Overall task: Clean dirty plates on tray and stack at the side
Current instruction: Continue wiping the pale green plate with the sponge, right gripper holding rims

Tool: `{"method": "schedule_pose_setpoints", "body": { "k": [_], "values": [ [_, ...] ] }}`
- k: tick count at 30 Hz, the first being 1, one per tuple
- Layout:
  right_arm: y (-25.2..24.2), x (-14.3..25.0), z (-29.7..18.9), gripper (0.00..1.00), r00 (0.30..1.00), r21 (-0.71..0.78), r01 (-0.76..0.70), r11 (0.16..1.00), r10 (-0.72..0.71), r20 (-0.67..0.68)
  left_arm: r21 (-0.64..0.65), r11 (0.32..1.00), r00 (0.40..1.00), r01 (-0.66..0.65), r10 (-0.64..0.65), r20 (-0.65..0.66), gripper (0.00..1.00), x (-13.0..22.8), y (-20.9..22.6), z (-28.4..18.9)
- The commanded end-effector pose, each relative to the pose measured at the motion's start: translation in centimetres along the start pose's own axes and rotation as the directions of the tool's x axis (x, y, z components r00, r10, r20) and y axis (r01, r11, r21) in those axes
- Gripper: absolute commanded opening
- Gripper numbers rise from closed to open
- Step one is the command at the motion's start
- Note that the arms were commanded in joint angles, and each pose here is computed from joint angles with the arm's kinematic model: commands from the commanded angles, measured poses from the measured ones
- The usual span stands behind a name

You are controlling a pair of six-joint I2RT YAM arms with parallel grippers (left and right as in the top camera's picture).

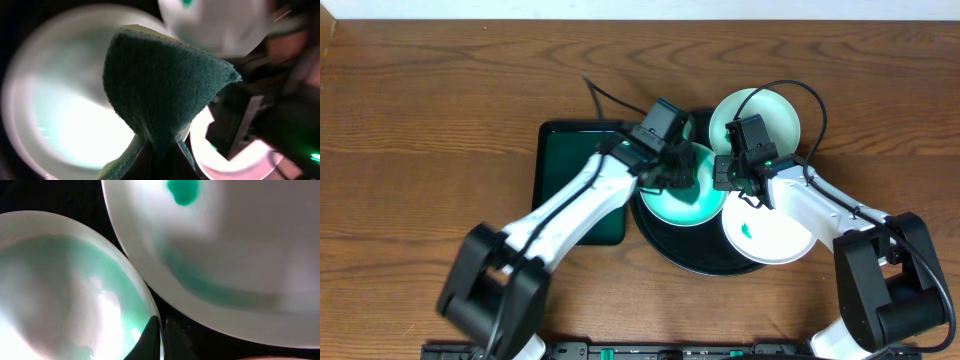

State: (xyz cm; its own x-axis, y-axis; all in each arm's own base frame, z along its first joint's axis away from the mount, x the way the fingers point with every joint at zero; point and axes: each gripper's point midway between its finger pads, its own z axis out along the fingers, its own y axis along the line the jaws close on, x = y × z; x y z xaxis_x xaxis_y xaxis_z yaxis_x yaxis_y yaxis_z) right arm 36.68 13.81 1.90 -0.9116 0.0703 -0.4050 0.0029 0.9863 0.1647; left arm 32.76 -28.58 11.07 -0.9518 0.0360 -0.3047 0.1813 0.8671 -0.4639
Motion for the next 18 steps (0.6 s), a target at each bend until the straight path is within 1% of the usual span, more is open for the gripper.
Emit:
{"method": "schedule_pose_setpoints", "body": {
  "k": [1,10,18],
  "values": [
    [0.6,0.6,0.3,0.01,1.000,-0.030,0.009,1.000,-0.010,-0.024,-0.076,0.997,0.996,-0.004,0.011,0.091,0.07,-1.7,1.1,-1.4],
    [0.6,0.6,0.3,0.01,1.000,-0.030,0.009,1.000,-0.010,-0.024,-0.225,0.974,0.993,0.017,0.010,0.119,0.07,-2.0,4.1,-0.8],
    [0.6,0.6,0.3,0.01,1.000,-0.030,0.009,1.000,-0.010,-0.024,-0.275,0.961,0.999,0.022,-0.010,0.046,0.08,-0.7,6.0,2.1]
  ]
}}
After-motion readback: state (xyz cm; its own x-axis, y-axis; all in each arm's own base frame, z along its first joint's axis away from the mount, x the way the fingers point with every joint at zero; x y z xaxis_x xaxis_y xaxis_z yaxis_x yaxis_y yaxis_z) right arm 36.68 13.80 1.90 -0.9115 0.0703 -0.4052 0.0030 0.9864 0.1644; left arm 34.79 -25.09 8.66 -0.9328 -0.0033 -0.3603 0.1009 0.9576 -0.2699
